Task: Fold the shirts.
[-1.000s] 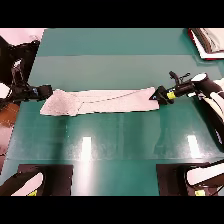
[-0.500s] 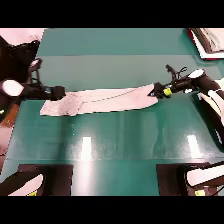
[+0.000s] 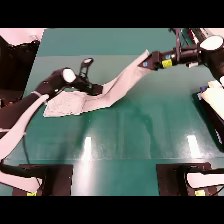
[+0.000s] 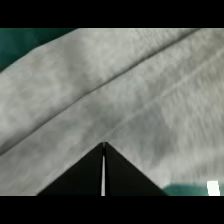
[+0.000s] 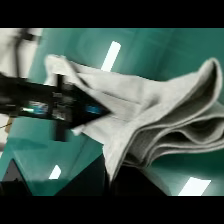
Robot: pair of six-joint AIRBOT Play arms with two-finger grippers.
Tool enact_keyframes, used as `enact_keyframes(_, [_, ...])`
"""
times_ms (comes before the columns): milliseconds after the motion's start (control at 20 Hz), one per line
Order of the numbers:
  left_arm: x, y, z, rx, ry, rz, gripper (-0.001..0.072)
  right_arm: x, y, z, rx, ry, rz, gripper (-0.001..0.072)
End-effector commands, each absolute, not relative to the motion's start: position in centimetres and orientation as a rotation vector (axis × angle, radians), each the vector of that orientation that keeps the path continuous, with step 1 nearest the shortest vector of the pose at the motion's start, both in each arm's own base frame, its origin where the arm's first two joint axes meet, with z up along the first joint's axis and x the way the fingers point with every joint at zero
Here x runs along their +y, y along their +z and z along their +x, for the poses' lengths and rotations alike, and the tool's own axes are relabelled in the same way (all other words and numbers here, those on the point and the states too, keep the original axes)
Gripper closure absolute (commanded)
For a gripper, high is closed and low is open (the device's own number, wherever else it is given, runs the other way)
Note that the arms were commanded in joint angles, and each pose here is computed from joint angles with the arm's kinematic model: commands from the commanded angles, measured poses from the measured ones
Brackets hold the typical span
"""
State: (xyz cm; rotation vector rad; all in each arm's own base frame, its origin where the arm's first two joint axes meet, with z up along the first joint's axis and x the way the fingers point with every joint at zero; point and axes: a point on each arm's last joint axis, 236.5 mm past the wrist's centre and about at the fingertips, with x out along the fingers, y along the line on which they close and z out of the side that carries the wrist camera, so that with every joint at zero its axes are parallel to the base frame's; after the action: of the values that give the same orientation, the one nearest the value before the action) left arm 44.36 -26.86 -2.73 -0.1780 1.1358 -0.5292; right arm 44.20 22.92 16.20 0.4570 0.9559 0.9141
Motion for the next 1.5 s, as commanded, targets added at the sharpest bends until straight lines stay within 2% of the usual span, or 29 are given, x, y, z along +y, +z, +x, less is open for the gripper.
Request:
enact_keyframes(0, [-30.2,-4.5,45.8,1.154,-0.563,-0.211,0.0686,26.4,21.6,42.8,0.857,1.014,0.384,0.0704])
enact_keyframes(400, [-30.4,-4.0,45.9,1.152,-0.573,-0.204,0.0686,29.9,24.7,41.6,0.793,1.099,0.321,0.0704])
enact_keyframes(600, [-29.3,0.3,47.4,1.107,-0.588,-0.203,0.0686,31.7,23.9,41.2,0.826,1.153,0.294,0.0704])
enact_keyframes(750, [-23.8,5.7,49.5,1.023,-0.516,-0.16,0.0686,33.3,22.3,40.9,0.867,1.178,0.29,0.0704])
enact_keyframes(950, [-11.3,14.4,50.4,0.857,-0.266,-0.075,0.0686,36.5,20.0,39.9,0.915,1.222,0.284,0.0704])
enact_keyframes(1200, [-0.1,22.9,46.5,0.724,-0.036,-0.039,0.0686,42.6,17.0,39.0,0.925,1.252,0.297,0.0704])
enact_keyframes(1450, [3.6,23.7,43.2,0.771,0.043,-0.07,0.0685,50.0,12.0,37.9,0.878,1.271,0.27,0.0701])
